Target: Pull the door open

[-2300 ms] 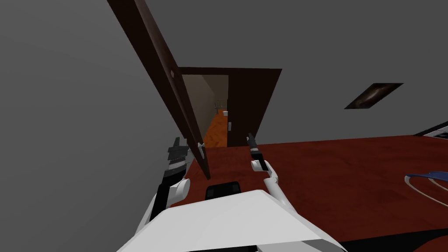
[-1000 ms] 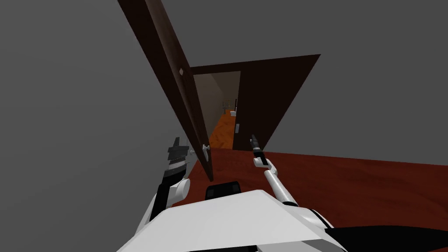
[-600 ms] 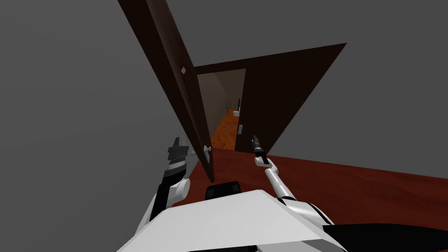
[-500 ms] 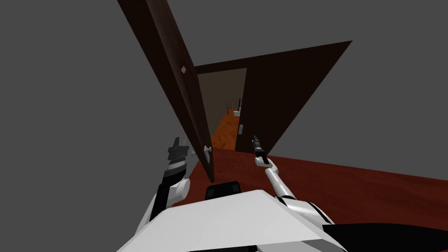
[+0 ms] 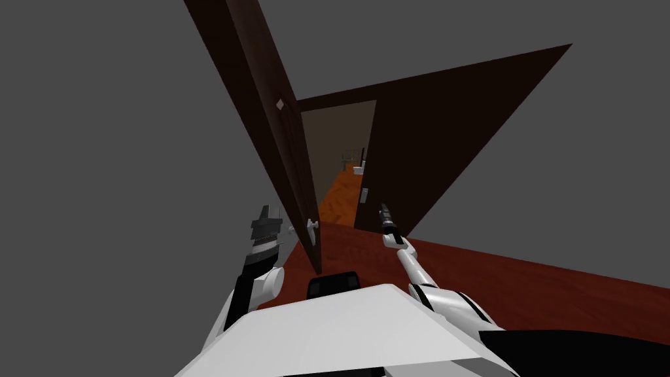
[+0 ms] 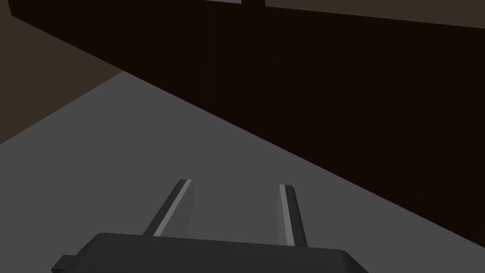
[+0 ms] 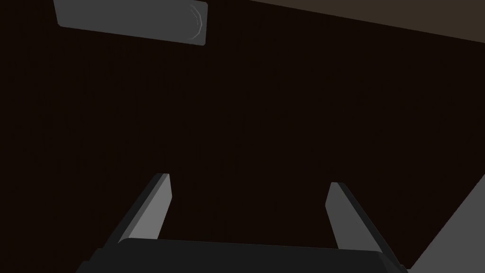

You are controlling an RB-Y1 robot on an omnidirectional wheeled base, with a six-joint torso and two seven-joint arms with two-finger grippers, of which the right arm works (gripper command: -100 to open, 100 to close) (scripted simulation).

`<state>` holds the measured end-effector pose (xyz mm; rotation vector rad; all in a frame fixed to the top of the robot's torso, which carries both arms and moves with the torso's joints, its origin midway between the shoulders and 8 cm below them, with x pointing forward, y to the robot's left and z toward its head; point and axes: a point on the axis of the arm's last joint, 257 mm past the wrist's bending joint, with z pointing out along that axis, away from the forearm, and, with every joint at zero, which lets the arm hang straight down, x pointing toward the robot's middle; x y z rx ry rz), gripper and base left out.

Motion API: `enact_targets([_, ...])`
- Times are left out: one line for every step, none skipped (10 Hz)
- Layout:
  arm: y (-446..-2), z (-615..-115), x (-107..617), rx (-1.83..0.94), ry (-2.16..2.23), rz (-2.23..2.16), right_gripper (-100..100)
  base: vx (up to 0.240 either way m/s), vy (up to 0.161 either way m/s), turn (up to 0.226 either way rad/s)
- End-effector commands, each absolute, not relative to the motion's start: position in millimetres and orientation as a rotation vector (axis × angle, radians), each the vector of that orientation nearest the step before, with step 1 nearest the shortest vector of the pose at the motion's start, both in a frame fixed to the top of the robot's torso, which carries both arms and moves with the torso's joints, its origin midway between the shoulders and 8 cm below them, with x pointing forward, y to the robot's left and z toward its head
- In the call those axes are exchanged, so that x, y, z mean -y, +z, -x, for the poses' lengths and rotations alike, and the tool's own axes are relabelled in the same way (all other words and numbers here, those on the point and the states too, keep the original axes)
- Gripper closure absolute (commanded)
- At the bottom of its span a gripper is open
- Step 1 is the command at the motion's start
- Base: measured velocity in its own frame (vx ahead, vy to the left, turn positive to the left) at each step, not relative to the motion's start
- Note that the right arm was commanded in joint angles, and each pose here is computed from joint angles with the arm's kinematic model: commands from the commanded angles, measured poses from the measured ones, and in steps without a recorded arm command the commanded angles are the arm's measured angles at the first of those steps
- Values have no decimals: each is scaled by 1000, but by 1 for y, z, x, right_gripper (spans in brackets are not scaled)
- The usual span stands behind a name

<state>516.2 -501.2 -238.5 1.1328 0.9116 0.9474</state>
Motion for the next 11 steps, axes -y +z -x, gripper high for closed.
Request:
enact_targets([-245,-516,516,-899,926,-1166,-100,79,-26,196])
enact_targets([-247,-516,525,-888,915,-1183,-100,94,-33,200])
enact_targets([-253,-514,527,-894,908,-1194,-100,64,-23,98])
enact_targets([-252,-516,535,-880,901,-1206,-100,53,-11,127])
enact_targets([-258,-514,536,-885,894,-1217,-100,45,-11,59])
enact_targets([-258,-514,545,-872,885,-1232,-100,57,-17,103])
enact_targets([-262,-513,546,-876,880,-1240,-100,42,-16,75])
enact_targets([-263,-513,553,-864,872,-1253,-100,35,-20,129])
enact_targets([-266,-512,554,-867,867,-1260,-100,32,-22,60])
enact_targets([-270,-510,562,-858,856,-1280,-100,42,-21,111])
enact_targets([-274,-509,570,-848,844,-1300,-100,75,-29,166])
